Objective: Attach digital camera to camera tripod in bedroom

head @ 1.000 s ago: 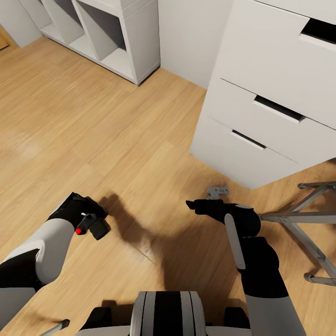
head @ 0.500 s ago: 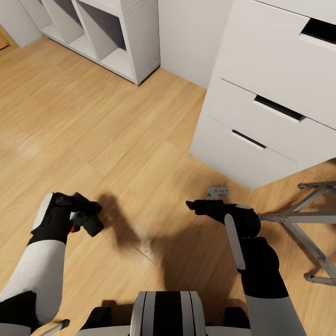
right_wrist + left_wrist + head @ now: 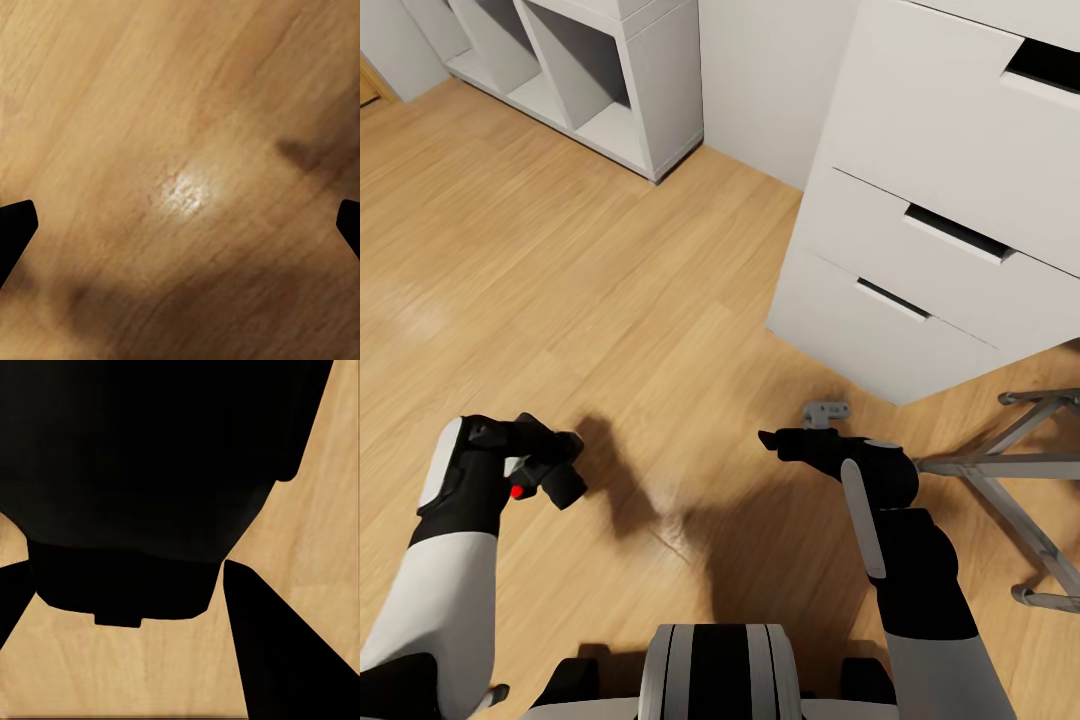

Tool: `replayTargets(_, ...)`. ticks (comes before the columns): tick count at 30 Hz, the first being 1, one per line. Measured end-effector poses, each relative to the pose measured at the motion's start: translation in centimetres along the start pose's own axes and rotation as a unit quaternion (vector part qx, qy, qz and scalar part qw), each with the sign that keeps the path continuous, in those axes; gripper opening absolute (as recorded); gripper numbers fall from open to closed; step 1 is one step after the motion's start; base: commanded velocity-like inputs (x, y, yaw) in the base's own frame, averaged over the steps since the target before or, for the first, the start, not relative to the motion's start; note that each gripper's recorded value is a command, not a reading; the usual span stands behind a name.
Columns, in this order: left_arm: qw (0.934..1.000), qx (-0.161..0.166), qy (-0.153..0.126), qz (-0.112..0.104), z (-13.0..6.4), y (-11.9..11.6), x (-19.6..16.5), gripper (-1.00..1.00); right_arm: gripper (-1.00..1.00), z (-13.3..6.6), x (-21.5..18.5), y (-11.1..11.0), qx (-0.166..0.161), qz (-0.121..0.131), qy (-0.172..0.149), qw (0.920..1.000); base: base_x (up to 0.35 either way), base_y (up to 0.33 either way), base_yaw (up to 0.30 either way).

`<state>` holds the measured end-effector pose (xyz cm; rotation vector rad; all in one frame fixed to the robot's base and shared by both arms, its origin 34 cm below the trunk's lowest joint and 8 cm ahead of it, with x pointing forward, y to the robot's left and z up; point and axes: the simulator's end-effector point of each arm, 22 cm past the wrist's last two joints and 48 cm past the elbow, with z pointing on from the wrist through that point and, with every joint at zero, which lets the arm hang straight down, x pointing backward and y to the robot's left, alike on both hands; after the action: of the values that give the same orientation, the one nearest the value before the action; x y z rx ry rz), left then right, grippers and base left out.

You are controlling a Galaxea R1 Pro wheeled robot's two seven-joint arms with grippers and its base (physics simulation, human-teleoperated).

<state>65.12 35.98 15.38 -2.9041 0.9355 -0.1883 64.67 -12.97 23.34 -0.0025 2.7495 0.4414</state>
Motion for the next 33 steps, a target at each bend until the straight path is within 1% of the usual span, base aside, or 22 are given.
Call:
replayTargets(8, 0.9999, 0.004, 0.009, 0.005, -0.8, 0.3, 0.3, -1.0, 1.0, 0.0, 0.1, 0.1, 0.0, 0.0, 0.001, 1.0, 0.0, 0.0, 0.0)
replayTargets(12, 0.9994, -0.003, 0.026, 0.022, -1.8, 2.1, 1.8, -1.0, 1.0, 0.1, 0.2, 0.4, -0.003, -0.003, 0.002, 1.0, 0.0, 0.0, 0.0)
replayTargets(13, 0.9994, -0.003, 0.026, 0.024, -1.8, 2.1, 1.8, -1.0, 1.0, 0.1, 0.2, 0.4, -0.003, -0.003, 0.002, 1.0, 0.0, 0.0, 0.0)
replayTargets(17, 0.9979, -0.013, 0.046, 0.044, -2.6, 4.6, 3.7, -1.0, 1.0, 0.3, 1.3, 2.0, -0.015, -0.019, 0.009, 0.9997, 0.0, 0.0, 0.0)
replayTargets(18, 0.9978, -0.012, 0.046, 0.046, -2.6, 4.5, 3.7, -1.0, 1.0, 0.3, 1.3, 2.0, -0.015, -0.019, 0.009, 0.9997, 0.0, 0.0, 0.0)
replayTargets(22, 0.9967, -0.016, 0.055, 0.057, -3.1, 6.1, 4.8, -1.0, 1.0, 0.5, 2.8, 3.3, -0.026, -0.031, 0.011, 0.9991, 0.0, 0.0, 0.0)
replayTargets(33, 0.9967, -0.016, 0.055, 0.058, -3.1, 6.1, 4.8, -1.0, 1.0, 0.5, 2.8, 3.3, -0.026, -0.031, 0.011, 0.9991, 0.0, 0.0, 0.0)
